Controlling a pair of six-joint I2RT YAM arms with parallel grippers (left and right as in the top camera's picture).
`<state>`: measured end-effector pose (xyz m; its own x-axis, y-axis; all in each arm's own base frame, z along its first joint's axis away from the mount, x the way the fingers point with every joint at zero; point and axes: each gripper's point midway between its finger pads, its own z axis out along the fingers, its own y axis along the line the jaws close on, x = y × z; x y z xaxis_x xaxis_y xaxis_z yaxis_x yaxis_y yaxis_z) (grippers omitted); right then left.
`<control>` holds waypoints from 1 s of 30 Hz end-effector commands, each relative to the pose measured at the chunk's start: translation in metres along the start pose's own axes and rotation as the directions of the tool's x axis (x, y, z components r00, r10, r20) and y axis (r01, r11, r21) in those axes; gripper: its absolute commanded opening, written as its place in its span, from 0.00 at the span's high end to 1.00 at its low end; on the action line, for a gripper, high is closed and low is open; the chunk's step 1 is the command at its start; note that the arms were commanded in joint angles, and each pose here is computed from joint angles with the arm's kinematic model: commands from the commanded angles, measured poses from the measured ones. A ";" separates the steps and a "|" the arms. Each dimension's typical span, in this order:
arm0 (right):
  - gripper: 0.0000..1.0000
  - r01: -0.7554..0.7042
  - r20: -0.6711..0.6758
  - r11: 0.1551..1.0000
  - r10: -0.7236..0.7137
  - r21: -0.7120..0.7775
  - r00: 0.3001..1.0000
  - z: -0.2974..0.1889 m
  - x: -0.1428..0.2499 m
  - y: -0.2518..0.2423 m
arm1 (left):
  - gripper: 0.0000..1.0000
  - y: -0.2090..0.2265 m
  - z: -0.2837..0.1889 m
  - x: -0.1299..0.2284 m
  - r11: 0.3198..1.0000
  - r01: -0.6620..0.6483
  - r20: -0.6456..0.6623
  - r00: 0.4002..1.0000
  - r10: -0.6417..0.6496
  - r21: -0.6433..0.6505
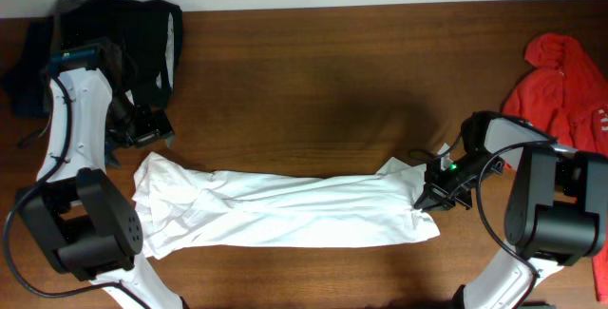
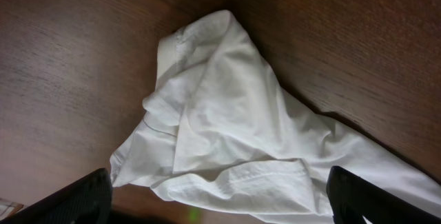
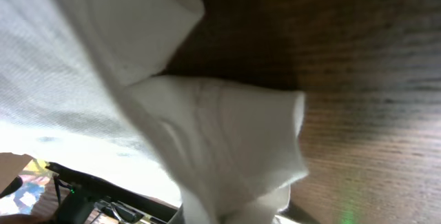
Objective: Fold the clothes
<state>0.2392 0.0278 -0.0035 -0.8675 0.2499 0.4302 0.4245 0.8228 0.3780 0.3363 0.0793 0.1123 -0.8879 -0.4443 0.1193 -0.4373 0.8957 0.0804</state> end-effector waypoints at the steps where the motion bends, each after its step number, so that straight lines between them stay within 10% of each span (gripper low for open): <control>1: 0.96 -0.101 0.104 0.973 0.080 0.209 0.991 -0.028 -0.021 -0.024 | 0.01 -0.003 -0.002 0.001 1.000 -0.003 0.004 1.000 0.003 0.013; 8: 0.96 -0.147 0.479 0.953 0.002 0.266 0.878 -0.142 0.025 0.013 | 0.01 -0.013 0.022 0.013 0.999 -0.017 -0.050 0.999 0.019 0.040; 30: 0.96 0.351 0.170 0.903 -0.397 0.247 0.902 0.024 0.076 0.183 | 0.01 -0.042 0.027 0.014 0.994 -0.083 -0.024 0.996 0.084 0.067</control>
<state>0.2511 0.1881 0.0767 -0.9946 0.0163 0.1029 0.0423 0.9657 0.2560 0.3393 0.0379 0.0835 -0.9178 -0.3687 0.1474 -0.3712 0.9285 0.0113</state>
